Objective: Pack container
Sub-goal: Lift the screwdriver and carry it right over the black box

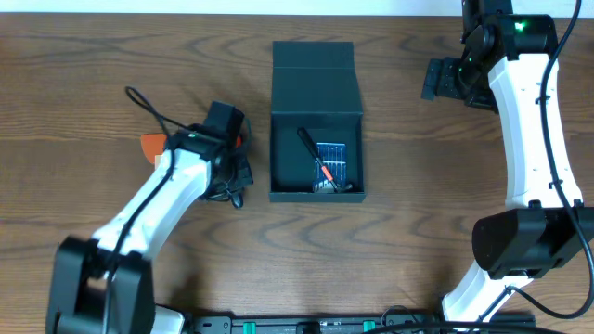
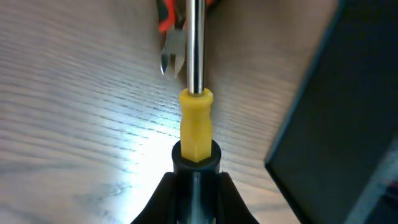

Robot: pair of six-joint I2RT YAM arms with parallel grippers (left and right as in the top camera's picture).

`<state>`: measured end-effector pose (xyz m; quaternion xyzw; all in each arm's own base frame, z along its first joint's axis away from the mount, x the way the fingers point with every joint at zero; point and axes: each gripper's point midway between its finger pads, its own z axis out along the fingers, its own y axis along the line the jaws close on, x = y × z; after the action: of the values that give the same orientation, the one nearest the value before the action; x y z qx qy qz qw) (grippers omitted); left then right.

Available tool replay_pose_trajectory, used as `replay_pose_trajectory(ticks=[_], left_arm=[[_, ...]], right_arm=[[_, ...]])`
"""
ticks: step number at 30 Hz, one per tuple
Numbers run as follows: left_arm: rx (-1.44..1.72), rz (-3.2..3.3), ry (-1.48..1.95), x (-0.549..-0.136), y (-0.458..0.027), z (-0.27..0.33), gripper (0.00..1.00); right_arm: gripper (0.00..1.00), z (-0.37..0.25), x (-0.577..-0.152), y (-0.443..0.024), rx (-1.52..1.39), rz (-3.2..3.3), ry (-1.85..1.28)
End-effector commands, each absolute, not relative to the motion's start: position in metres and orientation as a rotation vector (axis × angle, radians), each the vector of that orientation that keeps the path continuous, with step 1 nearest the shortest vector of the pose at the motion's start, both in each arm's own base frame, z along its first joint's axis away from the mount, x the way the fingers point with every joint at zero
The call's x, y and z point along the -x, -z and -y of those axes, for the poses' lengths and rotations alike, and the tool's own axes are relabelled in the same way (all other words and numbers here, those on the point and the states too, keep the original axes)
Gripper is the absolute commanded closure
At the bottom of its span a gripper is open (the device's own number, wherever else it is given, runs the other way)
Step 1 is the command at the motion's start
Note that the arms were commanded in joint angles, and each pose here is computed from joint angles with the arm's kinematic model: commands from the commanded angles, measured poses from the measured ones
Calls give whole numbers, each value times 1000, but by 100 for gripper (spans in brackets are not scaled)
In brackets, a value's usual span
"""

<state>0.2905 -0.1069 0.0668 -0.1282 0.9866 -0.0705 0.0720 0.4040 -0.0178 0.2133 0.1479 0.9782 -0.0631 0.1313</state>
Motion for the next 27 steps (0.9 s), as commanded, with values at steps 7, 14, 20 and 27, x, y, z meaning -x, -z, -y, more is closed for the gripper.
replay_pose_trajectory(ticks=[7,14,20,27], left_arm=[[223,-2698,214,-314,-141,99,94],[23,-2558,311,-326,-174,114,94],[-220,-2457,514,-331,-192,149,94],[-352,-2355,639,-334,-209,174,94]], right_arm=[[1,20,-405,-222,-451,-2811,187],[1,20,-406,-222,-451,-2811,187],[1,20,-406,-222,-451,-2811,187],[1,20,-406,-222,-452,-2810,187]])
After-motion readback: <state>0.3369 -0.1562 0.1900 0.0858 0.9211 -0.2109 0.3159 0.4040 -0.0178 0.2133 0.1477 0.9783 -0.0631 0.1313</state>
